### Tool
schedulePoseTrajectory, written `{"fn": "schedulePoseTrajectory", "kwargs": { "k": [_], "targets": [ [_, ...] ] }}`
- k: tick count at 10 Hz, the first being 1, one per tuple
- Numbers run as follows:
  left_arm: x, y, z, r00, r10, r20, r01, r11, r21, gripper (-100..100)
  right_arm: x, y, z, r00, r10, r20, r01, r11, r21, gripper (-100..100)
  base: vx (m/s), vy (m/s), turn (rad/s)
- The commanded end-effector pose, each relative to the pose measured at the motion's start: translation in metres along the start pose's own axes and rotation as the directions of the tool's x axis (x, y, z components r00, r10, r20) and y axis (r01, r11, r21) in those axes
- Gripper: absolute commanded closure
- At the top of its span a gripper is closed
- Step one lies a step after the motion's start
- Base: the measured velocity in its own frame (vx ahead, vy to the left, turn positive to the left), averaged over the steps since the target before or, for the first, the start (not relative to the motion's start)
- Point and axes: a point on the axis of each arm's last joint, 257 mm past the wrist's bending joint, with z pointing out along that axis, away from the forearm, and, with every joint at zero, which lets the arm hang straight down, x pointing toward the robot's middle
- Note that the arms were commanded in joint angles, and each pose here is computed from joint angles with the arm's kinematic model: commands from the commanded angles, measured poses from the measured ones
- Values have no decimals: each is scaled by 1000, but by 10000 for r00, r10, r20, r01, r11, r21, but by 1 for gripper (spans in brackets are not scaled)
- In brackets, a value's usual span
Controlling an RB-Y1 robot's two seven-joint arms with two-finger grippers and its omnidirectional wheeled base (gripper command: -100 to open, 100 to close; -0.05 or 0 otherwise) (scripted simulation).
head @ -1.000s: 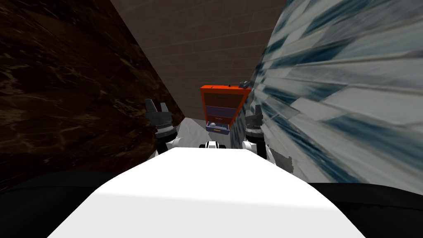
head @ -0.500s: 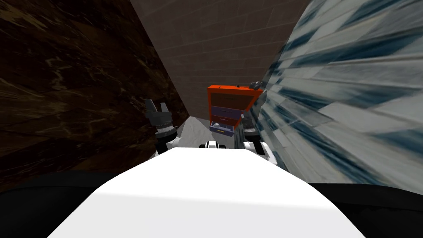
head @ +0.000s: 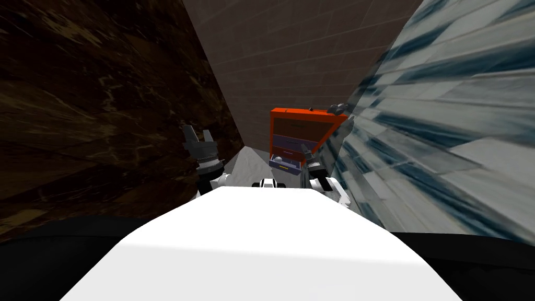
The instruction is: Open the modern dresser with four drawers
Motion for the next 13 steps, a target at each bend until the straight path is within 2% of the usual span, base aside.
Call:
{"fn": "schedulePoseTrajectory", "kwargs": {
  "k": [1, 3, 4, 5, 6, 7, 8, 10, 11, 12, 13],
  "targets": [
    [0, 0, 0, 10000, 1, 0, -1, 10000, 0, 0, 10, -33, -3, 9906, -1211, -632, 1260, 9888, 802, -100, 28, 56, 172],
    [0, 0, 0, 10000, 1, 0, -1, 10000, 0, 0, 14, -74, -7, 9562, -2551, -1436, 2763, 9485, 1547, -100, 54, 89, 248],
    [0, 0, 0, 10000, 0, 0, 0, 10000, 0, 0, 16, -77, -8, 9528, -2640, -1497, 2867, 9447, 1590, -100, 36, 76, 65],
    [0, 0, 0, 10000, 2, 0, -2, 10000, 0, 0, 15, -100, -12, 9220, -3334, -1966, 3698, 9089, 1929, -100, 30, 68, 131],
    [0, 0, 0, 10000, 1, 0, -1, 10000, 0, 0, 15, -100, -12, 9220, -3334, -1966, 3698, 9089, 1929, -100, 24, 53, 79],
    [0, 0, 0, 10000, 2, 0, -2, 10000, 0, 0, 12, -124, -18, 8830, -4000, -2454, 4529, 8633, 2227, -100, 29, 68, 126],
    [0, 0, 0, 10000, 1, 0, -1, 10000, 0, 0, 12, -124, -18, 8830, -4000, -2454, 4529, 8633, 2227, -100, 25, 52, 89],
    [0, 0, 0, 10000, 1, -1, -1, 10000, 0, 0, -1, -166, -28, 7868, -5167, -3377, 6060, 7504, 2638, -100, 36, 63, 215],
    [0, 0, 0, 10000, 1, -1, -1, 10000, 0, 0, -1, -172, -30, 7806, -5199, -3469, 6137, 7428, 2678, -100, 44, 61, 79],
    [0, 0, 0, 10000, 2, 0, -2, 10000, 0, 0, -12, -194, -37, 7183, -5714, -3969, 6878, 6691, 2814, -100, 50, 73, 147],
    [0, 0, 0, 10000, 1, 0, -1, 10000, 0, 0, -12, -195, -38, 7180, -5708, -3983, 6881, 6684, 2825, -100, 35, 53, 70]
  ]
}}
